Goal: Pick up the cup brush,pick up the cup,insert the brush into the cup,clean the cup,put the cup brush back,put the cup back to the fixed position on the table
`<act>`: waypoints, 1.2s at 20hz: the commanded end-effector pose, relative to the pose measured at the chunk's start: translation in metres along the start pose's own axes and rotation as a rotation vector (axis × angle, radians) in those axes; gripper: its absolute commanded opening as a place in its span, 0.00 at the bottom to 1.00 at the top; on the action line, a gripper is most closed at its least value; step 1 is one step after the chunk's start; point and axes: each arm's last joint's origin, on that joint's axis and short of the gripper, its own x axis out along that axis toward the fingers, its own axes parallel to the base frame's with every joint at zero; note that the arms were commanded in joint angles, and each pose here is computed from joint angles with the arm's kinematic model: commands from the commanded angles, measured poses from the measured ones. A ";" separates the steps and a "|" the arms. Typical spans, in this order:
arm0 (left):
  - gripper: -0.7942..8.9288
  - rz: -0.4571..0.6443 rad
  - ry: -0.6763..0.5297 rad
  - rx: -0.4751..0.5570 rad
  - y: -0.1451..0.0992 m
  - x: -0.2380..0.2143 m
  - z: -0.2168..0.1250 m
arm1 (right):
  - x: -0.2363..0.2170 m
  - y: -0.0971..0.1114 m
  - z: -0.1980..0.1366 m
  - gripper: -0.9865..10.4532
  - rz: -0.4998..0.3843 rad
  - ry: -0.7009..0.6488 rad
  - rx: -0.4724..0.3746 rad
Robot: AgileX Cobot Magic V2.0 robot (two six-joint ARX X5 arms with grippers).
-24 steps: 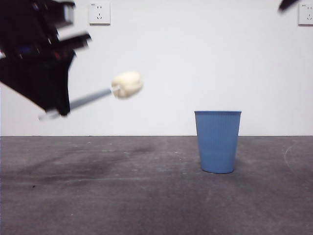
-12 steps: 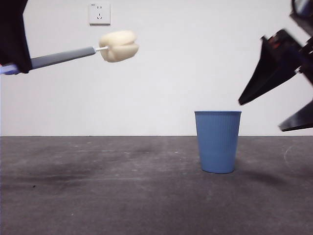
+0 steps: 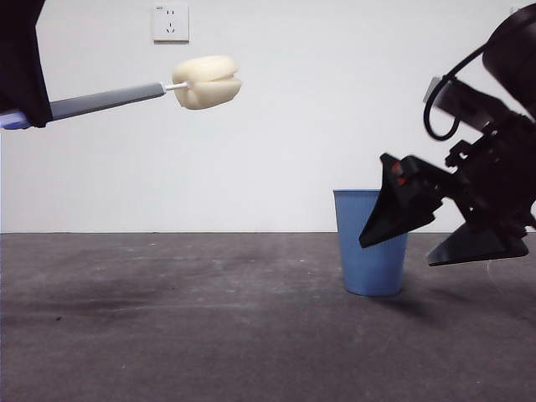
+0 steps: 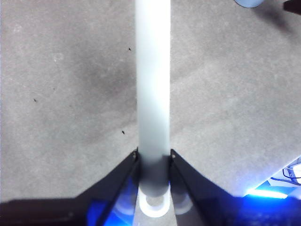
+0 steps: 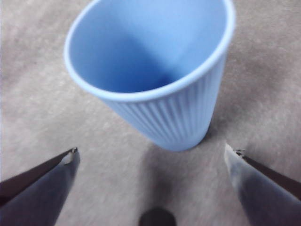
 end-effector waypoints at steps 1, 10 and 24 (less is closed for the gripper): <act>0.07 0.000 -0.001 0.013 0.000 0.002 -0.001 | 0.007 0.001 -0.004 0.55 0.001 -0.020 -0.032; 0.07 0.000 -0.003 0.013 0.000 0.002 -0.001 | 0.037 -0.004 -0.010 0.55 -0.011 -0.121 -0.044; 0.07 0.000 -0.023 0.010 0.000 0.002 0.001 | 0.054 -0.009 -0.017 0.39 -0.076 -0.210 0.007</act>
